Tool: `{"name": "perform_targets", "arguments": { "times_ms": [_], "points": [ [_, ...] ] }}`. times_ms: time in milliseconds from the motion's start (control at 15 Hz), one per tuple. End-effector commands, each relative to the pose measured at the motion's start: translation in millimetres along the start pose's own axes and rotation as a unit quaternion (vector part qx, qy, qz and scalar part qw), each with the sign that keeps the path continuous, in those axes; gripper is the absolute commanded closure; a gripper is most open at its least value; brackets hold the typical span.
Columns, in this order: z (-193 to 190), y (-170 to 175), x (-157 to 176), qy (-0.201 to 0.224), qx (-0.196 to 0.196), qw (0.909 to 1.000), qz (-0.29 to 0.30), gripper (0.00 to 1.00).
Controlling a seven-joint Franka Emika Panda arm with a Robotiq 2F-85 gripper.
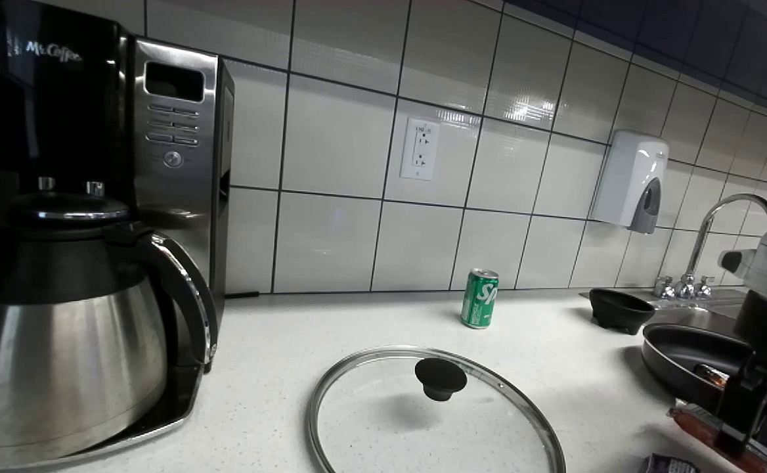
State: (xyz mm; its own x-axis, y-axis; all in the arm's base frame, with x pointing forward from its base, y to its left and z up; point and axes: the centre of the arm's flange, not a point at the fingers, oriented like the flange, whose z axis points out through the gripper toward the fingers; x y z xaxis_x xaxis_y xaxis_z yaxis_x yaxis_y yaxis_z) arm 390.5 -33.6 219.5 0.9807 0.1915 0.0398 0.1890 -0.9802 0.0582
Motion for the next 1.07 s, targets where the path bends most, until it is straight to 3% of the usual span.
{"name": "perform_targets", "arguments": {
  "times_ms": [0, 333, 533, 1000],
  "points": [
    [-40.3, 10.9, 0.7, 0.021, -0.004, 0.9994, -0.026, 0.84],
    [-58.6, 45.6, 7.3, 0.019, 0.008, 0.9957, -0.090, 0.84],
    [-87.3, 74.6, -13.7, -0.003, 0.020, 0.9919, -0.126, 0.84],
    [-112.8, 107.4, -28.6, -0.035, 0.020, 0.9895, -0.139, 0.84]
  ]
}}
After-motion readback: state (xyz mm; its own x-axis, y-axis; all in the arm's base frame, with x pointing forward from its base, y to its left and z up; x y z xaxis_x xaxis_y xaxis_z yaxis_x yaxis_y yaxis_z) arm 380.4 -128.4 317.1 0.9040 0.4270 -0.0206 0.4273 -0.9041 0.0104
